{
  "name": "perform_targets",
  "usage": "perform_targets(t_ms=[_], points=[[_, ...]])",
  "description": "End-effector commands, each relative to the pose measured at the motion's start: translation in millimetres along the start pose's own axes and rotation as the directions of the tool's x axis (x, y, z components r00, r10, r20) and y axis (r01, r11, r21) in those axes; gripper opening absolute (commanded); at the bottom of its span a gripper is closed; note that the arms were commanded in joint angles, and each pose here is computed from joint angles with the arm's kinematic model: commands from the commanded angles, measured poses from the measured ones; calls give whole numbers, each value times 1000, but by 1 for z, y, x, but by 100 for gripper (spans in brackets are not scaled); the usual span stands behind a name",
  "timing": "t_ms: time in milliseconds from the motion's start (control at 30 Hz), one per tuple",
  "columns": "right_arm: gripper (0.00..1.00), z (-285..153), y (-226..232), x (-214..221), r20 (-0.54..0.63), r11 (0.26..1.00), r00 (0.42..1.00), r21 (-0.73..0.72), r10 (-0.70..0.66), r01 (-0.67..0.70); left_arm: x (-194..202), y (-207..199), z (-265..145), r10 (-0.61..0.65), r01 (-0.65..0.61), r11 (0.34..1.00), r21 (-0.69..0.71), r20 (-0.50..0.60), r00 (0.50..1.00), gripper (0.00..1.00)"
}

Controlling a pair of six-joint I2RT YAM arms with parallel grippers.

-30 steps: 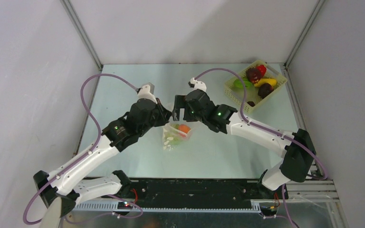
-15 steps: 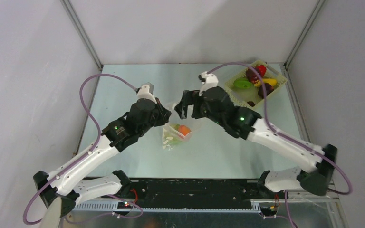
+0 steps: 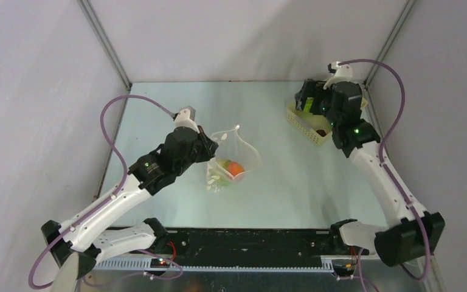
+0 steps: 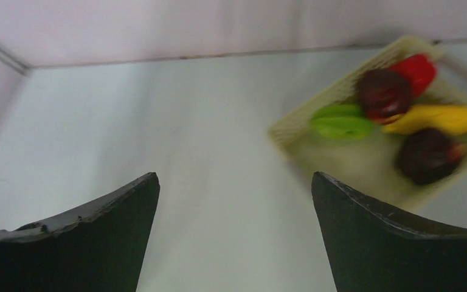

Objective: Place the food in the zip-top bag and seal the zipper

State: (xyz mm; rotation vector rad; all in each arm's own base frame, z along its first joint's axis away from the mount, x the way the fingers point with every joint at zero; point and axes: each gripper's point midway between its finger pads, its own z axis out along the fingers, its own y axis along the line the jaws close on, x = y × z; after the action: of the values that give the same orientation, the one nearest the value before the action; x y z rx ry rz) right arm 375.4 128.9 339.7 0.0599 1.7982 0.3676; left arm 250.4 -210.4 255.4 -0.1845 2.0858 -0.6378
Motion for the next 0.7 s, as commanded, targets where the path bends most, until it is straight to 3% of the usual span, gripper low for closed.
perform_targets(t_ms=[0,267,533,667], points=[[99,40,-33,-9,73,916,923,-115,-378,384,-16,1,-12,-2,2,1000,0,56,998,0],[100,108,-146,15,3,808,810,-50,-587,586,-20,1,-9,8,-7,1000,-4,75,997,0],[100,164,-204,36,-67,798,796,1,-601,603,-40,-22,-7,47,-49,999,18,74,996,0],[99,189,-226,43,-109,815,816,60,-568,576,-57,-23,1,72,-68,997,-43,113,991,0]])
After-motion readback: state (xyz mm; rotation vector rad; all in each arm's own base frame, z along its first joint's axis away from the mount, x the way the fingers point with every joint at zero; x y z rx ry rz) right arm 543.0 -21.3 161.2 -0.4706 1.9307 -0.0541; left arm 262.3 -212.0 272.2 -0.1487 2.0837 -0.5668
